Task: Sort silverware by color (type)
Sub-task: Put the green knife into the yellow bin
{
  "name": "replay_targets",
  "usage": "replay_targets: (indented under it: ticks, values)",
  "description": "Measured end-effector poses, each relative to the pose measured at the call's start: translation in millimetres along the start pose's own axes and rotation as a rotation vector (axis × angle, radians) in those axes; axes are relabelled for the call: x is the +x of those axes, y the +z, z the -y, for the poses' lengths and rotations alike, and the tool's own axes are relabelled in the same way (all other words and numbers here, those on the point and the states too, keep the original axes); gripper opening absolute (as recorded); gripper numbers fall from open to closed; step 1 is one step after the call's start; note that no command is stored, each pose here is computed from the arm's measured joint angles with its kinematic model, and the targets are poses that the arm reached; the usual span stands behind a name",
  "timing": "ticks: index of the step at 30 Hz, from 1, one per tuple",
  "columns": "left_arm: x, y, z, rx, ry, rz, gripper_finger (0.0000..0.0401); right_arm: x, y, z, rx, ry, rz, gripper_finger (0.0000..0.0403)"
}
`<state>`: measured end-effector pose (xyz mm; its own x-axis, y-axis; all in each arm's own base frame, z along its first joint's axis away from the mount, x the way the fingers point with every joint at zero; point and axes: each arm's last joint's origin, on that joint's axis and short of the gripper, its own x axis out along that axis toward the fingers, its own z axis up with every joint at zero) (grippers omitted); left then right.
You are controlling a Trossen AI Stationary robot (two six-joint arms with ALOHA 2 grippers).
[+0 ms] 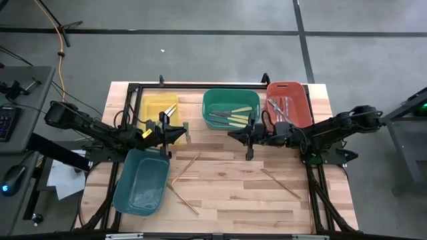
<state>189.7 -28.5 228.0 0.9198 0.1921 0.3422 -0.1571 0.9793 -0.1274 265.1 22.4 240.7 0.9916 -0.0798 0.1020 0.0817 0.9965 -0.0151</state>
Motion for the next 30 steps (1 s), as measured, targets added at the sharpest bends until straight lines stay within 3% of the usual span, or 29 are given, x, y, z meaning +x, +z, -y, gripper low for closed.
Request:
replay_targets:
  ticks: [14, 30]
  values:
    - [-0.2, -1.4, -0.3, 0.097, 0.022, -0.015, 0.0000, -0.1, -2.7, -0.1, -0.005, 0.001, -0.027, 0.0000]
    - [3.8, 8.1, 5.1, 0.273, 0.300, -0.063, 0.0000, -0.5, -9.1, 0.7, -0.009, -0.028, -0.093, 0.0000]
